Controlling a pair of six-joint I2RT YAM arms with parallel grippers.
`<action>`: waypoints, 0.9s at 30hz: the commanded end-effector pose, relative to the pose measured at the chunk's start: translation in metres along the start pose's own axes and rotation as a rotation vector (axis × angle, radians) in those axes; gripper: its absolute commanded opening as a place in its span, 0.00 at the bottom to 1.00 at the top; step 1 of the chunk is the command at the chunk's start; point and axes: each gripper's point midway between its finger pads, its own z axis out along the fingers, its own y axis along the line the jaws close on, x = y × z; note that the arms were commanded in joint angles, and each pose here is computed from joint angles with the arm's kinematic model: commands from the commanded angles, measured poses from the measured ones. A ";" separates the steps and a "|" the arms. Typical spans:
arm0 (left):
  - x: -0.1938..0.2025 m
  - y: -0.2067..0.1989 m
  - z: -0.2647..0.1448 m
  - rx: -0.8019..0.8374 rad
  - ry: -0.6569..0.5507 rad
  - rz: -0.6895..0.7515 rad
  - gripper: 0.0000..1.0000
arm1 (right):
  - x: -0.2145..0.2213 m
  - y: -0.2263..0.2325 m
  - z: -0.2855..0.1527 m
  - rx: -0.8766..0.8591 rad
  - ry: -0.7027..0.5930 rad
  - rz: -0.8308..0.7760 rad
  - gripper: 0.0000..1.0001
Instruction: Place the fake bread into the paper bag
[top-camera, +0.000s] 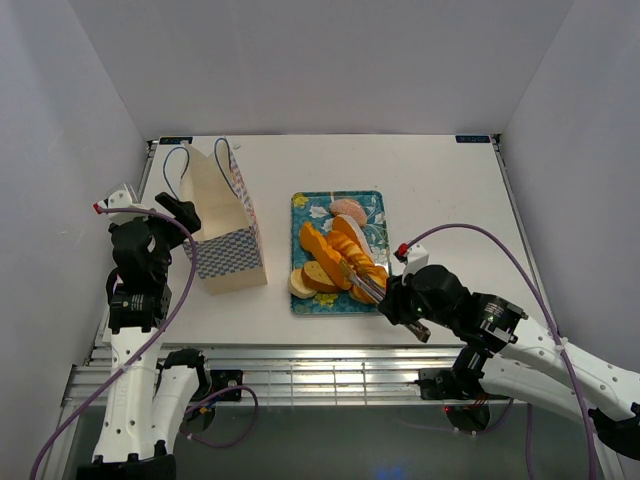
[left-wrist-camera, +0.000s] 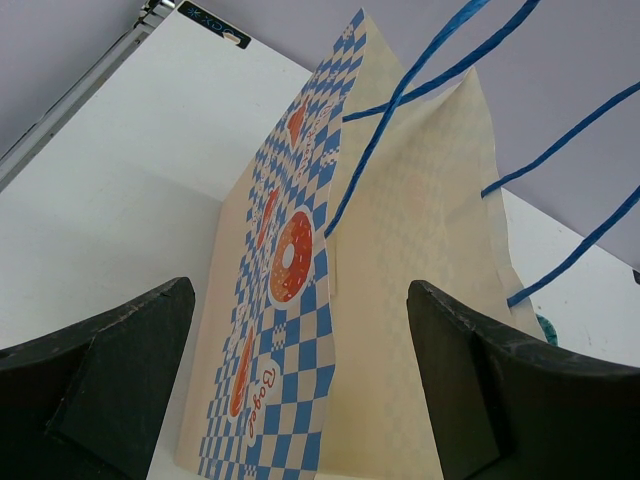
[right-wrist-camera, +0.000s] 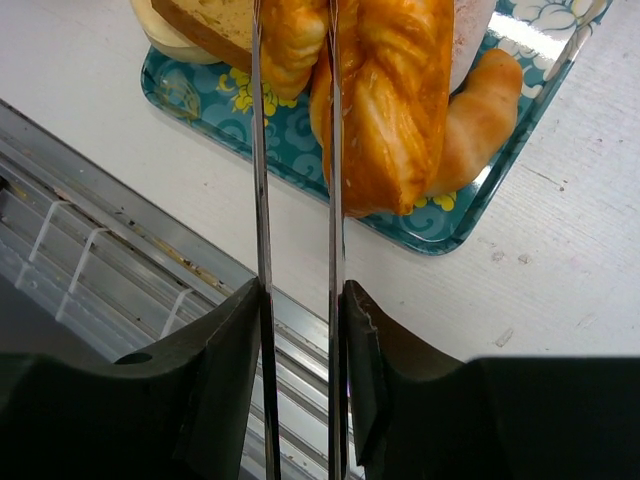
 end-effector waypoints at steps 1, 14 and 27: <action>-0.005 -0.002 -0.001 0.012 -0.011 -0.002 0.98 | -0.017 0.009 -0.001 -0.032 -0.059 -0.002 0.41; -0.003 -0.001 0.000 0.008 -0.006 -0.001 0.98 | -0.074 0.029 -0.022 -0.066 -0.171 -0.041 0.22; -0.007 0.001 -0.003 -0.004 -0.024 -0.006 0.98 | -0.147 0.035 -0.067 -0.034 -0.362 -0.100 0.12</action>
